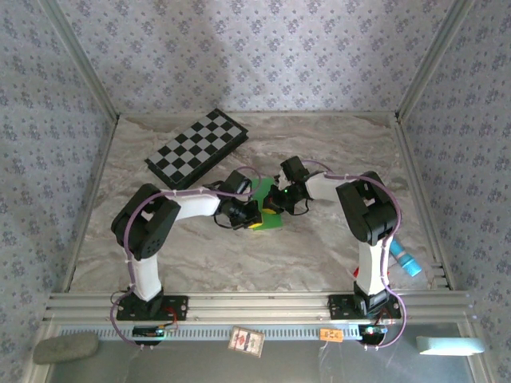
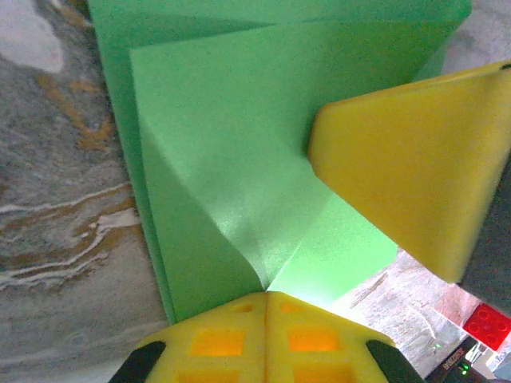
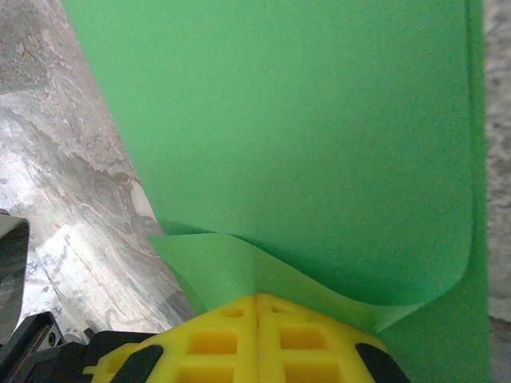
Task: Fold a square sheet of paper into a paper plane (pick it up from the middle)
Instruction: Fold the triangle a second time at the center of the table.
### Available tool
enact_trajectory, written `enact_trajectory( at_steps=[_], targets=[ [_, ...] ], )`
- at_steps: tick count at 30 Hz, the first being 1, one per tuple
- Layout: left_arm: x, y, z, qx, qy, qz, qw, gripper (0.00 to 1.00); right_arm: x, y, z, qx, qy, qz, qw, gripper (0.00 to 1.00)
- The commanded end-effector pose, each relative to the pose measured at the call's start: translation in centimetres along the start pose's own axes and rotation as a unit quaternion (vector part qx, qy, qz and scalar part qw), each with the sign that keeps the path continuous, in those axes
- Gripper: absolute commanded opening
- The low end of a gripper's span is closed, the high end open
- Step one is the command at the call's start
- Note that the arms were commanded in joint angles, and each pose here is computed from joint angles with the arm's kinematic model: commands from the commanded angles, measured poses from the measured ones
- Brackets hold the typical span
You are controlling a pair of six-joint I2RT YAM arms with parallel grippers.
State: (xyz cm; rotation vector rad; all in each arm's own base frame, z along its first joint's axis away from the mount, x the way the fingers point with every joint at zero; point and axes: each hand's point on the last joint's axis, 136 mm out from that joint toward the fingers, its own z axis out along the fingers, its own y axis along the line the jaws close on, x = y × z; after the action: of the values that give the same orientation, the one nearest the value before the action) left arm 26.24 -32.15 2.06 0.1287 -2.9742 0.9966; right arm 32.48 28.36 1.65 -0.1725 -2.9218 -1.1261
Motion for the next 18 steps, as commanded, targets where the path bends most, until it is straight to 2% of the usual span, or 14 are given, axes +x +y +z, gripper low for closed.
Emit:
enact_trajectory(
  at_steps=[1, 11, 14, 18],
  targets=[
    [1.4, 1.9, 0.0, -0.027, 0.020, 0.009, 0.999, 0.06, 2.8, -8.4, 1.8, 0.137, 0.037, 0.065, 0.988, 0.05],
    [4.2, 4.2, -1.2, -0.039, 0.041, 0.034, 0.998, 0.05, 2.7, -8.6, 1.7, 0.140, 0.035, 0.067, 0.987, 0.05],
    [3.8, 2.9, -2.3, -0.020, 0.026, 0.048, 0.998, 0.05, 2.7, -8.3, 1.7, 0.136, 0.034, 0.066, 0.988, 0.05],
    [1.6, -0.7, -4.4, 0.027, -0.031, 0.069, 0.997, 0.05, 2.5, -7.9, 1.6, 0.125, 0.030, 0.066, 0.989, 0.05]
  ],
)
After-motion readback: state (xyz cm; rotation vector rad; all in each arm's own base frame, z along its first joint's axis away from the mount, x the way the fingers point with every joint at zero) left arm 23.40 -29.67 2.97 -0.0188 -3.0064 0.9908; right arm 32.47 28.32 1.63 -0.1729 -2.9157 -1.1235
